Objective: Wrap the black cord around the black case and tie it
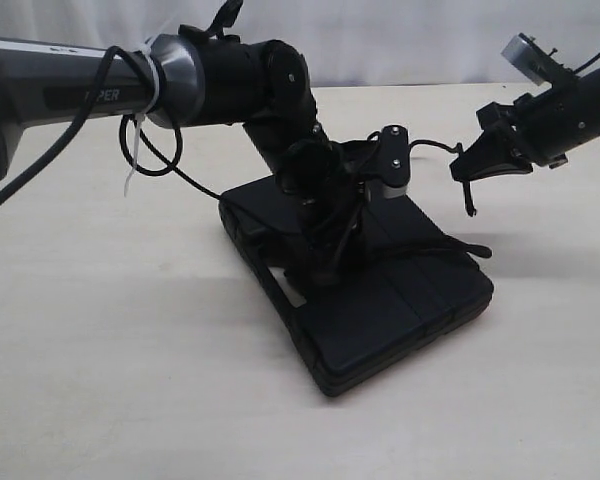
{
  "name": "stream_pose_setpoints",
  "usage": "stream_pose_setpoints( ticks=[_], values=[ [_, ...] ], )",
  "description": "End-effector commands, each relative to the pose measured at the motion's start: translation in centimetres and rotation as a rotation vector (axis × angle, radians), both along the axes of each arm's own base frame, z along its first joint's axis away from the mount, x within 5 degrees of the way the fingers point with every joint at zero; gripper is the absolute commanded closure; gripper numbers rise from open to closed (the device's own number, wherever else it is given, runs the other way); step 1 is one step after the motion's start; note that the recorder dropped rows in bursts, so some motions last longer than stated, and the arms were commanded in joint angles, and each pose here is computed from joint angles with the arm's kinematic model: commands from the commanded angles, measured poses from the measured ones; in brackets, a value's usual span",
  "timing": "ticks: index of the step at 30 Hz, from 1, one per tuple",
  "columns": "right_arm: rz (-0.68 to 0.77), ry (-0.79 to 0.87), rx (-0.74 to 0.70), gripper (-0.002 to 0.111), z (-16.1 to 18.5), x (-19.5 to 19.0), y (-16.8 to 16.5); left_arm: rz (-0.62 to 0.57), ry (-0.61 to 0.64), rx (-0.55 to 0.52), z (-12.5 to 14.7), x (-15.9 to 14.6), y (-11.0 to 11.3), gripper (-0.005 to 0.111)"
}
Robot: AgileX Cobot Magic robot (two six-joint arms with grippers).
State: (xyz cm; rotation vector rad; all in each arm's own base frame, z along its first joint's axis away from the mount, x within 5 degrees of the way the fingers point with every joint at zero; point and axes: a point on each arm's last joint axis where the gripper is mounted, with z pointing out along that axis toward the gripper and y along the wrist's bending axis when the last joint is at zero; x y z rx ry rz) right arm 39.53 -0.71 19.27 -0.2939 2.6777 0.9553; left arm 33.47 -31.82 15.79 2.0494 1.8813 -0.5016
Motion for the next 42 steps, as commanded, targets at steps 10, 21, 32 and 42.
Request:
stream_pose_setpoints(
  ticks=[10,21,32,42],
  values=[
    [0.004,-0.036,0.037,0.104,0.7,0.1,0.3,0.134,0.039,-0.121,2.3,1.1,1.0,0.107],
    [0.032,0.015,0.106,0.104,0.9,-0.4,0.8,0.200,-0.027,-0.170,2.5,2.0,0.7,0.107],
    [0.052,0.019,0.108,0.104,0.7,-0.6,0.8,0.375,-0.119,-0.232,3.0,3.6,0.5,0.107],
    [0.069,0.006,0.148,0.075,0.0,-1.0,1.1,0.409,-0.097,-0.187,1.9,3.7,0.7,0.107]
  ],
)
